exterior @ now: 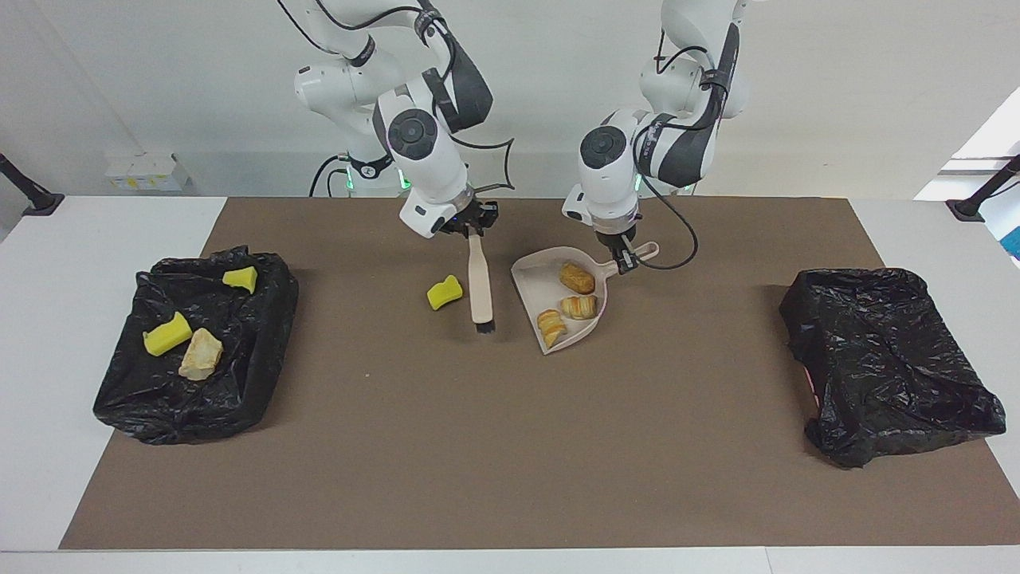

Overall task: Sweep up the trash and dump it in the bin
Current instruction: 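Sweep the bread and sponge pieces with the brush into the dustpan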

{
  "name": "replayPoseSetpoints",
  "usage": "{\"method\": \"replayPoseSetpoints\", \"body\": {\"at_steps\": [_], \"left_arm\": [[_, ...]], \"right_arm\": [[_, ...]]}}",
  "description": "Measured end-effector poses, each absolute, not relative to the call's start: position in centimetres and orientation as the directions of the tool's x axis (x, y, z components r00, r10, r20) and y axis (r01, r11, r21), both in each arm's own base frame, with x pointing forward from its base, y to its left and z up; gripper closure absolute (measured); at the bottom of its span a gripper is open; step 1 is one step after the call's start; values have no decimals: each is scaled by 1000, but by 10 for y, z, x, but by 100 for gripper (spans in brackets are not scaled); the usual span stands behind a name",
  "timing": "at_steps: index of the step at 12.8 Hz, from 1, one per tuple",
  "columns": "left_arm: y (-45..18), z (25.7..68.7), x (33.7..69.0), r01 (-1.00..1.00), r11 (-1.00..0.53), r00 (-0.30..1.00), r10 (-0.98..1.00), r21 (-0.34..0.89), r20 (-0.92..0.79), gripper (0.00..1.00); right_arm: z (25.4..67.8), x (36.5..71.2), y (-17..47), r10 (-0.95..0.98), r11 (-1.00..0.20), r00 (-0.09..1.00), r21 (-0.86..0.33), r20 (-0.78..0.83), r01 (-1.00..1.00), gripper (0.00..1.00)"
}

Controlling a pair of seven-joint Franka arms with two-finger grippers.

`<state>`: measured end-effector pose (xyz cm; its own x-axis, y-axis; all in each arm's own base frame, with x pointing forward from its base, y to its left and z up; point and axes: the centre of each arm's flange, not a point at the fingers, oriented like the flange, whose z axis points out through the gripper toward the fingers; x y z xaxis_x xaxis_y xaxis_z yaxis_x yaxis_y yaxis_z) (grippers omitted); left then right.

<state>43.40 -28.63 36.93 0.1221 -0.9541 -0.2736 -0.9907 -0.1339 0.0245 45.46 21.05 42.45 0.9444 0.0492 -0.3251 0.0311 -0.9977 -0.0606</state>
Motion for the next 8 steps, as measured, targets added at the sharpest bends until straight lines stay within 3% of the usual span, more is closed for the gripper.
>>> {"method": "replayPoseSetpoints", "body": {"at_steps": [8], "left_arm": [[-287, 368, 434, -993, -118, 109, -956, 17, -272, 69]], "right_arm": [[367, 376, 153, -56, -998, 957, 19, -286, -53, 74]]}}
